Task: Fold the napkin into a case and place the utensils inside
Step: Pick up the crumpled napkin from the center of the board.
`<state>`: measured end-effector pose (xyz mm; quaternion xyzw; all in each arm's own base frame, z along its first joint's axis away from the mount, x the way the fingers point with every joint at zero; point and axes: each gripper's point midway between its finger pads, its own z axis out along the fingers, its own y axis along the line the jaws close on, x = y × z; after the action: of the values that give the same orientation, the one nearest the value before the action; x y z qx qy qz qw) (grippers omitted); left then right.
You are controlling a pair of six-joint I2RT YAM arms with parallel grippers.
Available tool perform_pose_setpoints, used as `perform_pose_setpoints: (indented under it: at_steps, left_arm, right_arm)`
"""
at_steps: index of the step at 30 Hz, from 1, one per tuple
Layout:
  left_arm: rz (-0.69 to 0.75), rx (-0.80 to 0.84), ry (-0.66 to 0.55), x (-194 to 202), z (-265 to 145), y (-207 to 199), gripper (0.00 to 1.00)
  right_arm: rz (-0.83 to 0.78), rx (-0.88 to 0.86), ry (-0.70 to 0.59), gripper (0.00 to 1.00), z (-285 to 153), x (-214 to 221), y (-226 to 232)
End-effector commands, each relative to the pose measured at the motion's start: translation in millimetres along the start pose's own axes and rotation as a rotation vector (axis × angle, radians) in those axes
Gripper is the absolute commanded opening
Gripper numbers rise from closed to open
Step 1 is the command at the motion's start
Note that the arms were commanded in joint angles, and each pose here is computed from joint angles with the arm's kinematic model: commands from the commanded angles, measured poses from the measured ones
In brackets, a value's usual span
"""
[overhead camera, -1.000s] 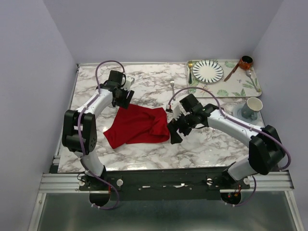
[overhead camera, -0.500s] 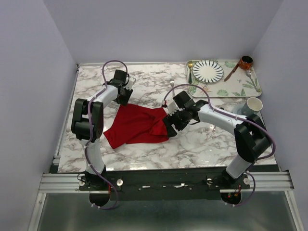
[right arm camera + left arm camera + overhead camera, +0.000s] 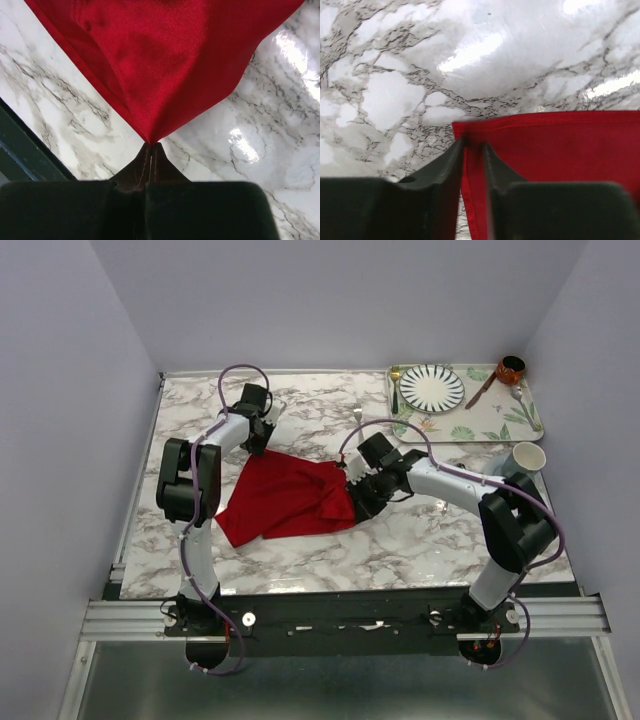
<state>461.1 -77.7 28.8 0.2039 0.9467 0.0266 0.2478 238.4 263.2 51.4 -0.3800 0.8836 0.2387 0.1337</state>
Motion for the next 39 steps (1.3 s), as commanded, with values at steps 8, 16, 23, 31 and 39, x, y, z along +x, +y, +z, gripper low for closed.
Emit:
perform_pose_setpoints:
  at_steps: [8, 16, 23, 31, 39]
  left_arm:
    - [-0.029, 0.139, 0.111, 72.3, -36.3, 17.5, 0.00]
    - [-0.035, 0.149, 0.055, 90.1, -69.1, 19.6, 0.00]
    - [-0.118, 0.203, 0.029, 83.4, -72.2, 6.9, 0.00]
    - [-0.150, 0.212, 0.053, 93.5, -61.0, 1.4, 0.00]
    - [-0.177, 0.226, 0.060, 100.1, -57.2, -4.5, 0.00]
  right_arm:
    - [0.016, 0.013, 0.007, 0.01, -47.4, 41.8, -2.2]
    - [0.103, 0.092, -0.025, 0.01, -76.3, 38.4, -37.9]
    - [0.095, 0.161, -0.079, 0.59, -94.6, -3.2, -52.5]
    - [-0.028, 0.051, -0.094, 0.69, -84.9, 2.4, -4.1]
    - [-0.084, 0.078, -0.033, 0.64, -35.9, 5.7, 11.5]
